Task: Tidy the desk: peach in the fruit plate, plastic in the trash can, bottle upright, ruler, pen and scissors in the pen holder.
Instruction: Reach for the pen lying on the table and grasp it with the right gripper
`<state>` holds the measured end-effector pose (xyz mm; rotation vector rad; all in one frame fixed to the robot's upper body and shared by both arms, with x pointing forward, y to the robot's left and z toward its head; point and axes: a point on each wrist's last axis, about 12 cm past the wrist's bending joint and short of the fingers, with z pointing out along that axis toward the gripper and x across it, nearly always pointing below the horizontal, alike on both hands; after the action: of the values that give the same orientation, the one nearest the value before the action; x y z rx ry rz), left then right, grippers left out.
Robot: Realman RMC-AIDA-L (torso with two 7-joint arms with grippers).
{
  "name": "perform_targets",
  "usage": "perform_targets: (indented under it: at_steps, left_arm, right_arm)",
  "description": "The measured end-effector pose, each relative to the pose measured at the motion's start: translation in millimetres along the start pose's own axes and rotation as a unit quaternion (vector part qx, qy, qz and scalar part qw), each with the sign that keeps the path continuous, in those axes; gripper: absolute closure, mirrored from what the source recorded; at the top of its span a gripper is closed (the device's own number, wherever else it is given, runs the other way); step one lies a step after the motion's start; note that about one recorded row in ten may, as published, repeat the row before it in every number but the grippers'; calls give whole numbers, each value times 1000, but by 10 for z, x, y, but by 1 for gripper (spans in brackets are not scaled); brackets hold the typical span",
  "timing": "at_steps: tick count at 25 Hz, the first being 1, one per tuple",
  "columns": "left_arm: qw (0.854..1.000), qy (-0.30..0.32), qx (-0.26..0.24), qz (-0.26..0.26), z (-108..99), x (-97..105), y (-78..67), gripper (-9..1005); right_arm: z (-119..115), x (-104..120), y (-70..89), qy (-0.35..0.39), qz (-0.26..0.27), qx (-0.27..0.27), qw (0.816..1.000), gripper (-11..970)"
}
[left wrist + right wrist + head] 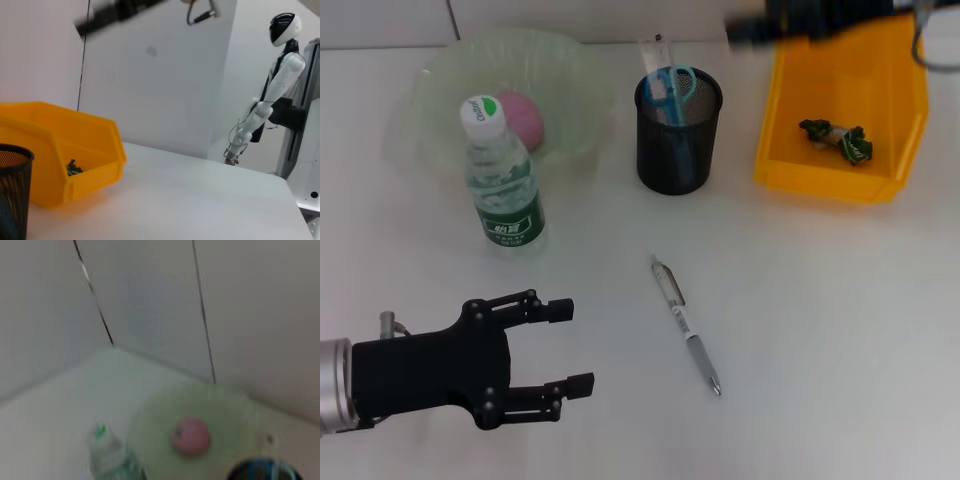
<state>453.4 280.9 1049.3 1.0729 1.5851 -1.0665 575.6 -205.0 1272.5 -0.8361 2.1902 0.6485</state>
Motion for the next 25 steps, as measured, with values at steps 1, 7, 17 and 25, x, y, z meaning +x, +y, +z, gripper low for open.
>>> perform_targets:
  at_steps: [1,7,17,25]
  left_arm:
    - [1000,0,0,0,0,0,0,185]
    - [1000,2,1,2,19,-18,25,185]
    - [1000,5,2,0,14,-19,31,185]
    - [1000,6,1,7,15,-31,41,185]
  right_arm:
    - [0,0,0,0,0,0,1000,332]
    - [304,42,267,200,-2,20,980,335]
    - [1072,239,441,300,-33,-6,953,352]
    - [1338,411,557,315,-36,-28,948,368]
